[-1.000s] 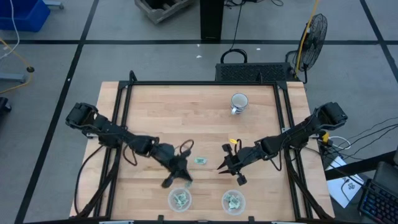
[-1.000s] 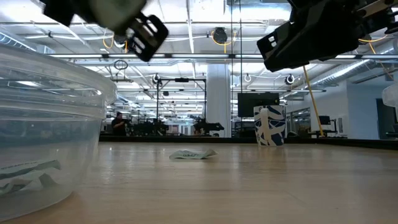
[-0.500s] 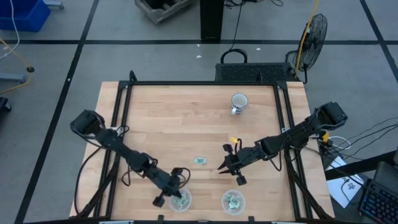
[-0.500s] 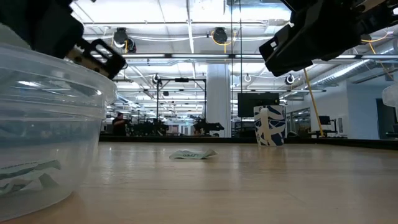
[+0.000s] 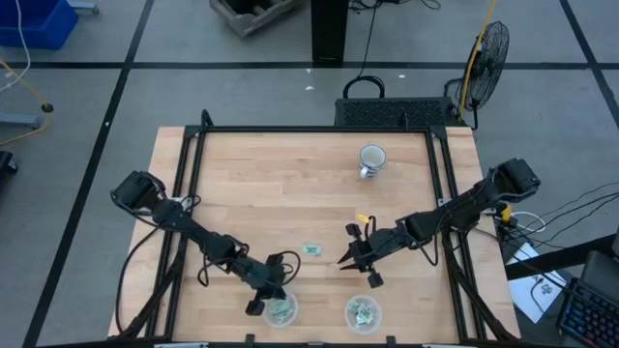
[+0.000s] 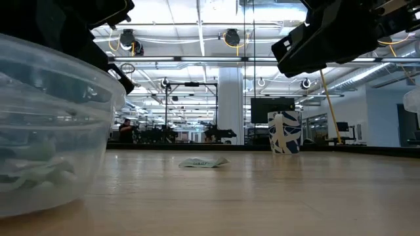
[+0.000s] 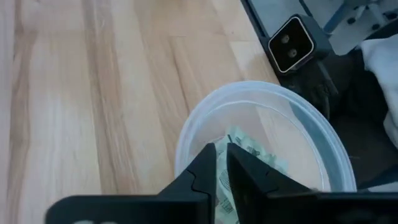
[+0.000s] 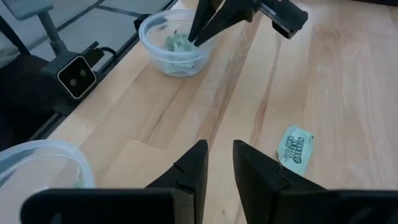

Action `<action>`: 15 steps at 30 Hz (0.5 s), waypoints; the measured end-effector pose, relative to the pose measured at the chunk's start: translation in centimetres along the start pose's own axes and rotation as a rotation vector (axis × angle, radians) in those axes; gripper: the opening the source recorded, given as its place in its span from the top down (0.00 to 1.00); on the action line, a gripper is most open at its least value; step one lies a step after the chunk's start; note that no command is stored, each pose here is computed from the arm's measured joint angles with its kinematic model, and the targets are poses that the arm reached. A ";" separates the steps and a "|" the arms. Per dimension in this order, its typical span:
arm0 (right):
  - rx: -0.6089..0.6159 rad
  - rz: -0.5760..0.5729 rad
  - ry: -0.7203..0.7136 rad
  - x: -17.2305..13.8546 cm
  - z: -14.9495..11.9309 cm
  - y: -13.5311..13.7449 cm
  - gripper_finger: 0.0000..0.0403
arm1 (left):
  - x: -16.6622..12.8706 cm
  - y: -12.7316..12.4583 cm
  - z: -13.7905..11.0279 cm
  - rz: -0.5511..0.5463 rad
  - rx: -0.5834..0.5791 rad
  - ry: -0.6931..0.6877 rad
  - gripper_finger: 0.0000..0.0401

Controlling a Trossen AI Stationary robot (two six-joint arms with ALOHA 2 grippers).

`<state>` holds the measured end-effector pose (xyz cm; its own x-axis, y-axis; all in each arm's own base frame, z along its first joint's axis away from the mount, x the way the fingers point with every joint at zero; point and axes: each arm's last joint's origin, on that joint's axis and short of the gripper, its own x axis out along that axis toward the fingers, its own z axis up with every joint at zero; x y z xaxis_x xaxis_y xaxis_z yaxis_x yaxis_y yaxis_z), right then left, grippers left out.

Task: Pick and place Stevia / Truvia into bins
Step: Put the white stevia packet into the left transparent container, then put the white stevia packet into the right transparent container

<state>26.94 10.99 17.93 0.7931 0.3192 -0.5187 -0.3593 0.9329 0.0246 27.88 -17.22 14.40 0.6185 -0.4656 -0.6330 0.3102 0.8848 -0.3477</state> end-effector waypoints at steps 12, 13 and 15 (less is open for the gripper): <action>-0.118 -0.062 -0.044 1.1 -0.1 -0.6 0.82 | -3.2 -1.1 4.1 -0.064 -0.022 -0.182 0.78; -0.107 -0.067 -0.045 1.1 -0.1 -0.8 0.82 | -3.9 -1.3 4.7 -0.074 -0.007 -0.211 0.78; -0.096 -0.079 -0.044 1.1 -0.1 -1.3 0.82 | -5.4 -1.7 5.5 -0.079 0.046 -0.241 0.78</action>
<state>28.22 10.13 17.27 0.8409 0.2540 -0.4779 -0.3384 0.9359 -0.0981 27.94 -16.12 22.23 0.7438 -0.5201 -0.4197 0.3933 0.8484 -0.3542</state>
